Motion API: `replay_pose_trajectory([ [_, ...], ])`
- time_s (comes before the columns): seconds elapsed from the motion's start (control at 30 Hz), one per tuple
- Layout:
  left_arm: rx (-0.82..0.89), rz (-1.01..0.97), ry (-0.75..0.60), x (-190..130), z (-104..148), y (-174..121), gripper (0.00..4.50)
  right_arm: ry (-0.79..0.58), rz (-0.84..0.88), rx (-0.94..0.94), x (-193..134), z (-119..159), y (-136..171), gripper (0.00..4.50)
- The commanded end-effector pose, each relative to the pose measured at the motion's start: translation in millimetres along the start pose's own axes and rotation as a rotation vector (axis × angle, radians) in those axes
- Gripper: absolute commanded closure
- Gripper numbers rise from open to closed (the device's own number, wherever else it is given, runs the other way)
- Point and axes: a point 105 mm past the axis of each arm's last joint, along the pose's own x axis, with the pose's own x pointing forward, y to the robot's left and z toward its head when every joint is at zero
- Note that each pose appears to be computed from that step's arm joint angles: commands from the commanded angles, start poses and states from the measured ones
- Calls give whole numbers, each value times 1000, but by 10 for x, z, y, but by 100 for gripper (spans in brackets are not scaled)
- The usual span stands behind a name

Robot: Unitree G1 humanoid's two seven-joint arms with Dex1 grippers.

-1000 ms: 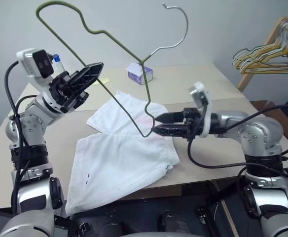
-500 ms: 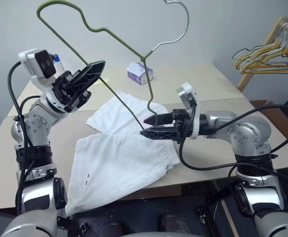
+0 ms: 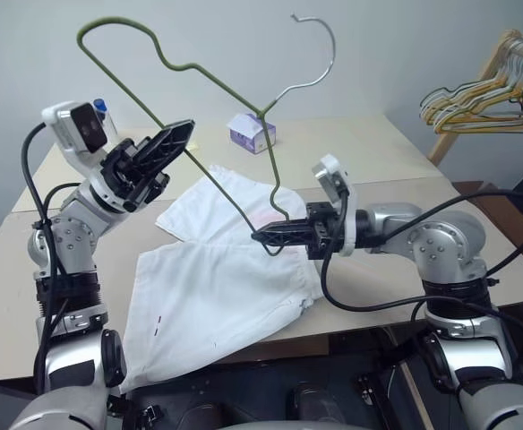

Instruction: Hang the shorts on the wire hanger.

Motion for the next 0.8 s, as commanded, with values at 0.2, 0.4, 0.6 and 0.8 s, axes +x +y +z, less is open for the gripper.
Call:
replay_pose_trajectory([
  [0.2, 53, 108, 112, -6, -168, 135, 283, -55, -2, -45, -42, 163, 52, 450],
  [0.4, 19, 266, 333, -25, -523, 300, 84, -109, -21, -68, -100, 271, 72, 450],
  [0.6, 81, 434, 362, -203, -563, 434, 3, -193, -169, 14, -413, 343, -99, 450],
  [0.8, 219, 425, 532, -402, -613, 339, 3, -139, -377, 216, -1012, 51, -235, 450],
])
